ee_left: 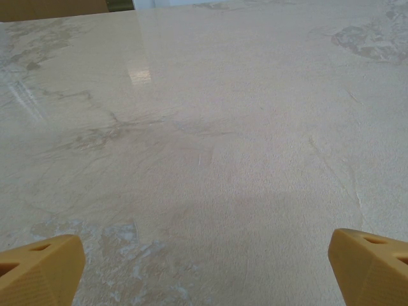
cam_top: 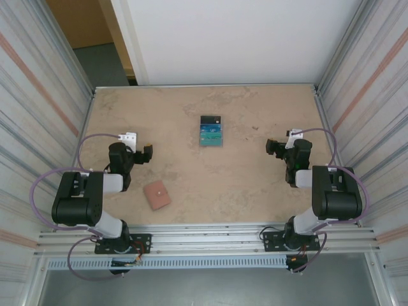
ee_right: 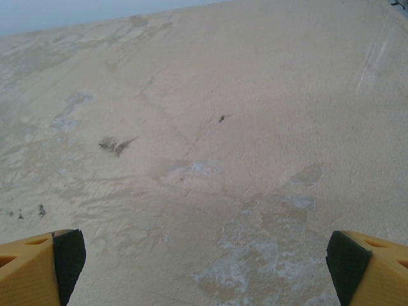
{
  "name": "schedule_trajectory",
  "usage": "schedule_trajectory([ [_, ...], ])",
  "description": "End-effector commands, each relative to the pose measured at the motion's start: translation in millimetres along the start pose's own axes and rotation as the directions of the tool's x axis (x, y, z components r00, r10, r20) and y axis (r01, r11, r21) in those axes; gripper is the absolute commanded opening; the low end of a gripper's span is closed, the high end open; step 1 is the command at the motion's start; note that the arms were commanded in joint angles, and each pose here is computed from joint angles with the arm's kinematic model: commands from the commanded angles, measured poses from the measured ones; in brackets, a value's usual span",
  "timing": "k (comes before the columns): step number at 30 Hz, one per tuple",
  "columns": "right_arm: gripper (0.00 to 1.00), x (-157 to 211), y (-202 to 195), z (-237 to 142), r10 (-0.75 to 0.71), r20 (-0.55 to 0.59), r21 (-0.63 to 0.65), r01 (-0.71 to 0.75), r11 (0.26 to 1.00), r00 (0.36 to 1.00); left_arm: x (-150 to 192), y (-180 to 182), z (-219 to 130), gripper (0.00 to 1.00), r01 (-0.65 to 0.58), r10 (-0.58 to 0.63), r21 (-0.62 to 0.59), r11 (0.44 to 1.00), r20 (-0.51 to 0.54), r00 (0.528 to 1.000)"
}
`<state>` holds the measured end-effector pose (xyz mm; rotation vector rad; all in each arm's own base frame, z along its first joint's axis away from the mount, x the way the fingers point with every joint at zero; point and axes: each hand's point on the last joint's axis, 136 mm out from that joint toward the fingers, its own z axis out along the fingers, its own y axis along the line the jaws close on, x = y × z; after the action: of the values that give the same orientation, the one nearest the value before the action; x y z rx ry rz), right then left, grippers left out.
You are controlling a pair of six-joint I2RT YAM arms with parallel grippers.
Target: Take the credit cards out of the card holder
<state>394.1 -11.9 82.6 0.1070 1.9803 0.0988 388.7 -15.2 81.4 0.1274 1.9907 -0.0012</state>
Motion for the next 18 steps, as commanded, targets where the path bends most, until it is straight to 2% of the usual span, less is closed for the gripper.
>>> schedule_trajectory([
  [1,0.98,0.3,-0.5,1.3,-0.013,-0.003,0.005,0.013,1.000,1.000,-11.5,3.6,2.6,0.99,0.002,-0.002,-0.017,1.000,0.027,1.000],
  [18,0.98,0.6,-0.6,1.1,-0.012,-0.003,0.005,0.012,1.000,1.000,-11.6,2.9,2.5,0.99,0.003,-0.002,-0.015,1.000,0.028,1.000],
])
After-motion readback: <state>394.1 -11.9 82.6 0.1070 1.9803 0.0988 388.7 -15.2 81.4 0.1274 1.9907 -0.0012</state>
